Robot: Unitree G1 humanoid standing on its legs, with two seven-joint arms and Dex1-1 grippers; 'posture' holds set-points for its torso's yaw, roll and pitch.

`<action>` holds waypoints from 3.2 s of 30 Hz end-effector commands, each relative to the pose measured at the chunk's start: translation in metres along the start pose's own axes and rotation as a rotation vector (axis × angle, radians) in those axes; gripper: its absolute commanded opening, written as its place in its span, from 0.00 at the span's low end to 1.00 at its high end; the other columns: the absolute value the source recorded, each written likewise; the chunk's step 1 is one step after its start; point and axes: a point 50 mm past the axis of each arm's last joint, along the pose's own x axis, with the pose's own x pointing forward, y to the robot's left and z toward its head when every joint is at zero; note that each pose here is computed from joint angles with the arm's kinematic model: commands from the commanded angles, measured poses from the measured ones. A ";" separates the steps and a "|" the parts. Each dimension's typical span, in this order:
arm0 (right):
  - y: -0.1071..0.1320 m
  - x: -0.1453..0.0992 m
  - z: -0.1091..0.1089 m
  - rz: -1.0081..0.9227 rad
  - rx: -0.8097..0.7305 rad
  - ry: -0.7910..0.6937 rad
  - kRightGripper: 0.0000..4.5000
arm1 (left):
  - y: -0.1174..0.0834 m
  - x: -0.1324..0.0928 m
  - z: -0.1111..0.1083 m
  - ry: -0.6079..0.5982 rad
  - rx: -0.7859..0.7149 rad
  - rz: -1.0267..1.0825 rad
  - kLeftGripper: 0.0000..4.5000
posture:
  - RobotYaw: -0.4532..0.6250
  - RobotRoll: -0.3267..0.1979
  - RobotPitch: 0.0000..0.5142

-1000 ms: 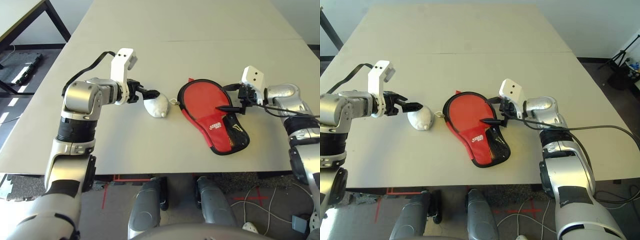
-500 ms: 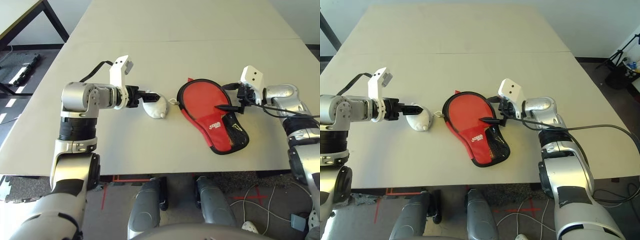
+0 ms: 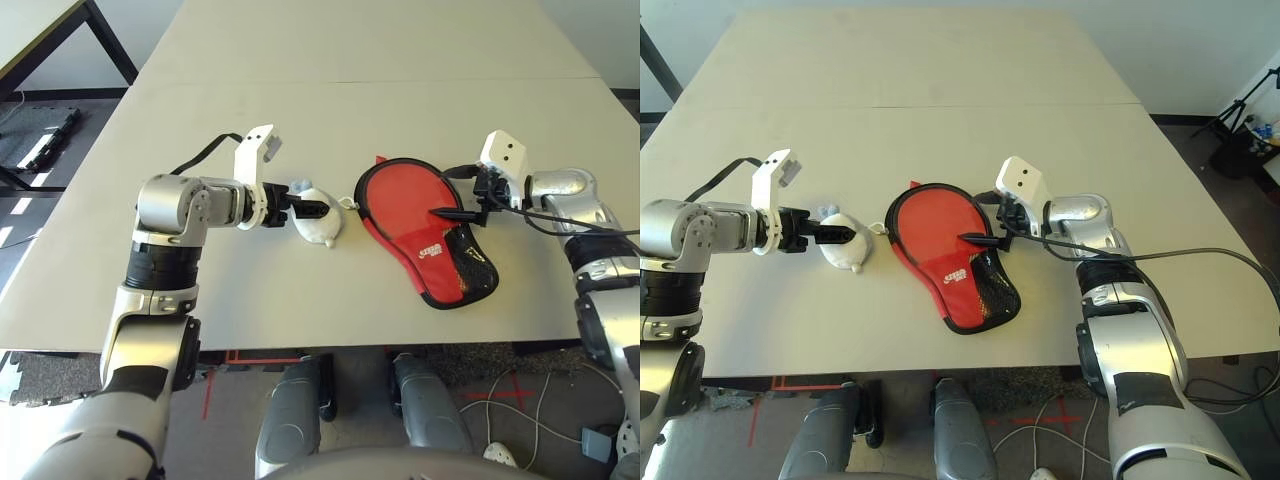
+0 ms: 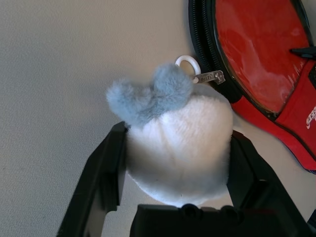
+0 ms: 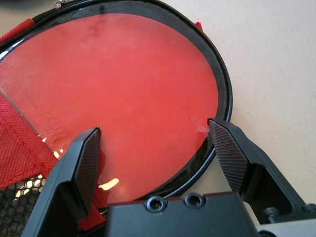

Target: Store the ping-pong paddle in its case and zip it.

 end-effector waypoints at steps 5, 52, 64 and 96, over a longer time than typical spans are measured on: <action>0.023 0.009 -0.029 0.086 0.011 0.136 1.00 | 0.007 -0.001 0.007 -0.040 0.029 0.074 0.25 | 0.41 0.62 0.43; 0.040 0.018 -0.031 0.122 -0.003 0.146 1.00 | -0.053 0.079 0.141 -0.514 0.319 0.229 0.04 | 0.28 0.62 0.44; 0.047 0.019 -0.033 0.114 0.010 0.144 1.00 | -0.104 0.106 0.139 -0.528 0.341 0.089 0.04 | 0.25 0.62 0.45; 0.051 0.023 -0.036 0.095 0.024 0.146 1.00 | -0.141 0.113 0.141 -0.524 0.346 -0.059 1.00 | 0.26 0.62 0.43</action>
